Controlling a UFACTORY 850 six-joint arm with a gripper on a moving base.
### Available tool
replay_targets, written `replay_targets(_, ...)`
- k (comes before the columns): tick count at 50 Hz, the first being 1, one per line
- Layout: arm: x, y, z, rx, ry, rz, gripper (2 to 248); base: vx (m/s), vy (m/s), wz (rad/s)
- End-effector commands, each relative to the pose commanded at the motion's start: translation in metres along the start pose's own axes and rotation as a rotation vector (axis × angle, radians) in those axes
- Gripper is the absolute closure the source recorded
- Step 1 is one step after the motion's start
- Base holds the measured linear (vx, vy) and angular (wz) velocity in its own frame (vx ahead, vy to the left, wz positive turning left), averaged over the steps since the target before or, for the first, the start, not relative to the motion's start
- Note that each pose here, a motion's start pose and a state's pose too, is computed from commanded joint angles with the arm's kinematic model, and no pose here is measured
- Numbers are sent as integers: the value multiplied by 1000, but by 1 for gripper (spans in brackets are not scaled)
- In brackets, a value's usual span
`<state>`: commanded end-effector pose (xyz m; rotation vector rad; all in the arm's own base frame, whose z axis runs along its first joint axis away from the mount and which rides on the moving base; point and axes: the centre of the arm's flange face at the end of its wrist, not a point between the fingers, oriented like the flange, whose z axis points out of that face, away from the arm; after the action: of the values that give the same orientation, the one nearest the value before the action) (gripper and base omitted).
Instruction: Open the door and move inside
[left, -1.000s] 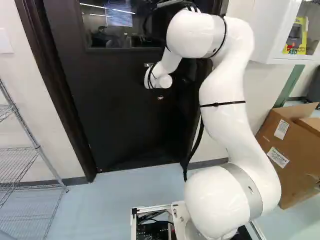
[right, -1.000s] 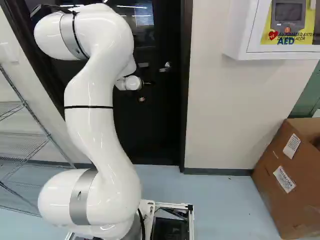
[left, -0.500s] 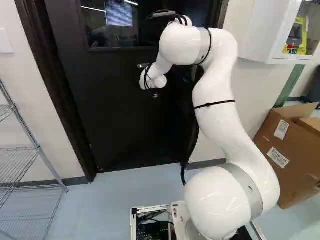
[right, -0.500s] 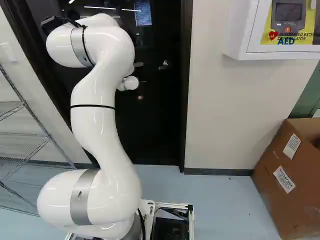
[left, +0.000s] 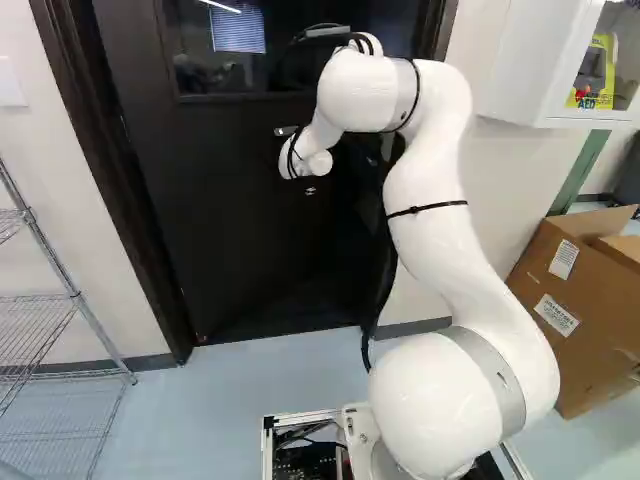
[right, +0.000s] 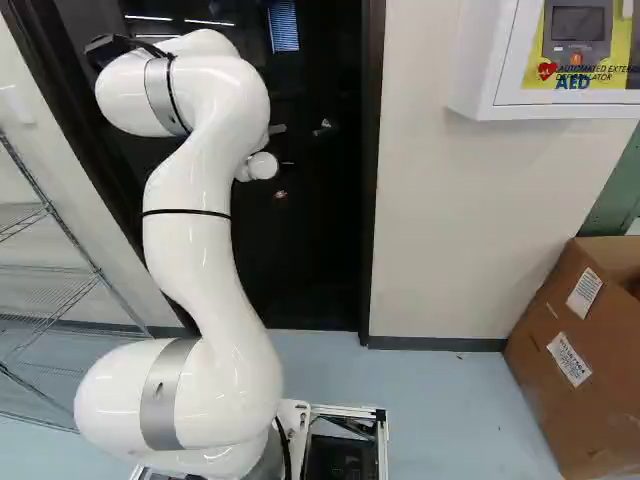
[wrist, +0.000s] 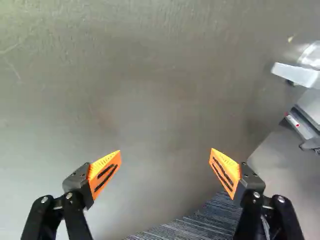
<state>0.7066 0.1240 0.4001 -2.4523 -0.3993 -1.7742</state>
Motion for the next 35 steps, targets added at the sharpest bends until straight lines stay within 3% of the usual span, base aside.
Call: replay_targets(35,-14,21,-69,-33,-57,18,3,0,0,0)
